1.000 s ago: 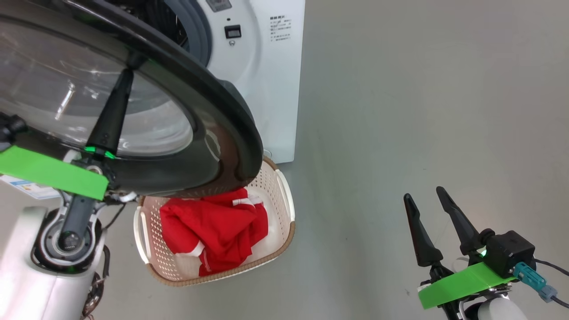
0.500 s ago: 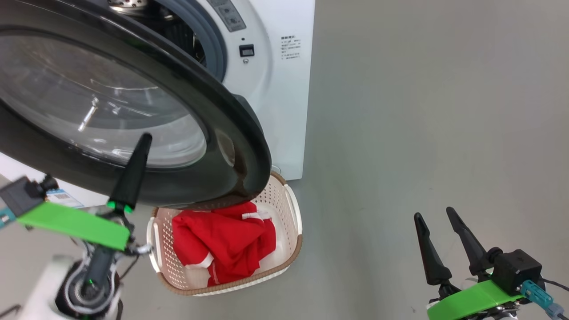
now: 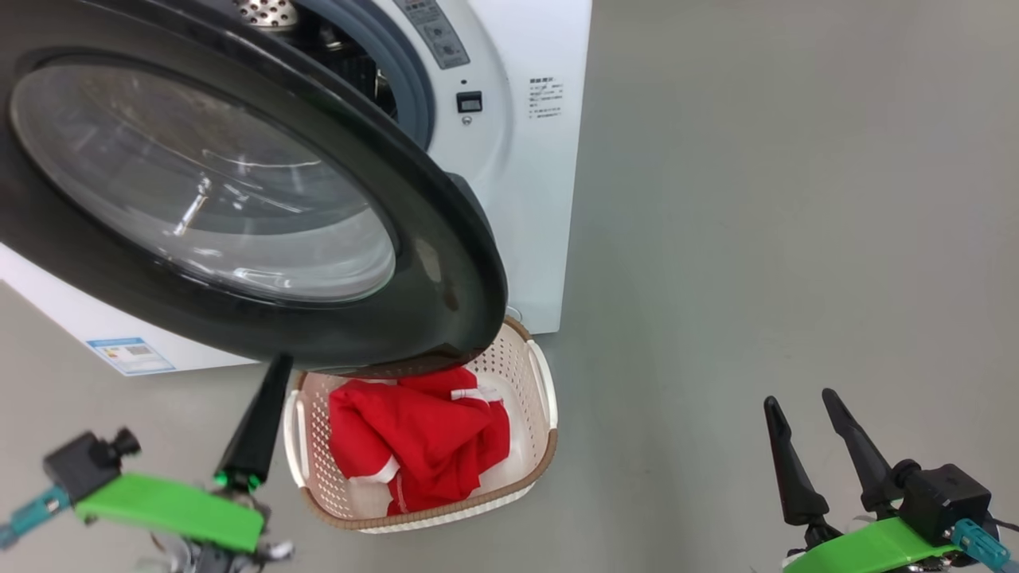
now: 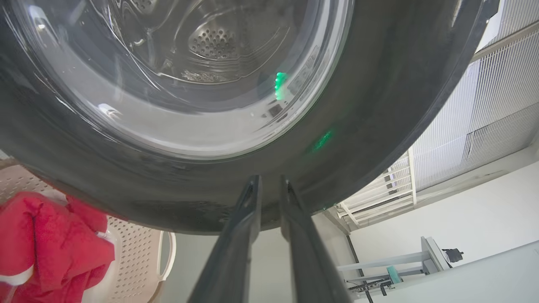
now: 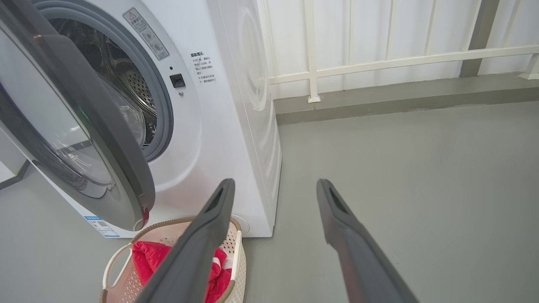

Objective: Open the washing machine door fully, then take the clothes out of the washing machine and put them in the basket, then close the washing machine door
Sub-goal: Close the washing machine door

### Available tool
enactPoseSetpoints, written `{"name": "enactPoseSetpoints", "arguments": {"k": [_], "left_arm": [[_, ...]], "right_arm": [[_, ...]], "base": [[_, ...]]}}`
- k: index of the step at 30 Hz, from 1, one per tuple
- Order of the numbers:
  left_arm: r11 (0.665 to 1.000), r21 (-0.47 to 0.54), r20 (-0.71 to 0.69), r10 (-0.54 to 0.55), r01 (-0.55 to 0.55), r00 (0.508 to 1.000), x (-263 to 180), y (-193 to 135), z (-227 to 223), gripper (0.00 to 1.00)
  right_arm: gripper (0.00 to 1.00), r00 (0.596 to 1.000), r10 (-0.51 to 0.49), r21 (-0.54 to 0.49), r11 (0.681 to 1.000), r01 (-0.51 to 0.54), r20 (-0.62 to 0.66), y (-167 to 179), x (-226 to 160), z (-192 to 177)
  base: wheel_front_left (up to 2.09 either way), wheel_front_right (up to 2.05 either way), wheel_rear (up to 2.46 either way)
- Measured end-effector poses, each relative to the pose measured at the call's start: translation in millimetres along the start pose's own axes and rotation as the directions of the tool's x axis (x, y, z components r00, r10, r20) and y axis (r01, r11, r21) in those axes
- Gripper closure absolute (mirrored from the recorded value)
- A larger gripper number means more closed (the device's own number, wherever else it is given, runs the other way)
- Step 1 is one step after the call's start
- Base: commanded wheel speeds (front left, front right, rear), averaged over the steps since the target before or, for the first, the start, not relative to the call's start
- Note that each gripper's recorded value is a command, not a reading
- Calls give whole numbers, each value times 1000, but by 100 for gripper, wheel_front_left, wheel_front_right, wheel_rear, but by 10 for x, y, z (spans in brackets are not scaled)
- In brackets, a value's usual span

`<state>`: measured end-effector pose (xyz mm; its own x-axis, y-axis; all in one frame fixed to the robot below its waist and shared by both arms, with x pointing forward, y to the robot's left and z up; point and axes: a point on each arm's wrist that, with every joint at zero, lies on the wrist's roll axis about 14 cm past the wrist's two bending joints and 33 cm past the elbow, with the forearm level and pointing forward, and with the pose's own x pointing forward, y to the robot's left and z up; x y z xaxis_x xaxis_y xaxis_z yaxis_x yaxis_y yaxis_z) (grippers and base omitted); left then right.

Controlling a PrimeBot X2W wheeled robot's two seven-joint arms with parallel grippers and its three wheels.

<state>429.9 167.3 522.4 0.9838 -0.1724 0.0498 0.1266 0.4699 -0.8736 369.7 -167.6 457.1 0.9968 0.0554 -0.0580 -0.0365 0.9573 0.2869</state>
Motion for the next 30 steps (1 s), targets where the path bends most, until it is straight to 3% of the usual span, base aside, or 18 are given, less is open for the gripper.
{"name": "enactPoseSetpoints", "arguments": {"k": [7, 11, 13, 23, 30], "left_arm": [[995, 30, -7, 94, -94, 996, -330, 310, -50, 49], [989, 75, -2, 124, -124, 992, -464, 415, -33, 11], [985, 91, 9, 145, -145, 989, -533, 481, -12, 0], [964, 141, 72, 216, -224, 974, -785, 688, 85, 0], [938, 239, 110, 230, -250, 967, -899, 749, 173, 0]], "right_arm": [[0, 1000, -6, -1, 1000, 6, -10, -20, -32, -30], [0, 1000, -2, -1, 1000, 2, -5, -8, -37, -13], [0, 1000, -2, -1, 1000, 2, -2, -8, -43, -5], [0, 1000, -14, -2, 1000, 14, -10, -43, -132, -27], [0, 1000, -22, -4, 1000, 22, -6, -68, -154, -12]], "base": [[0, 0, 0], [0, 0, 0], [0, 0, 0], [0, 0, 0], [0, 0, 0]]}}
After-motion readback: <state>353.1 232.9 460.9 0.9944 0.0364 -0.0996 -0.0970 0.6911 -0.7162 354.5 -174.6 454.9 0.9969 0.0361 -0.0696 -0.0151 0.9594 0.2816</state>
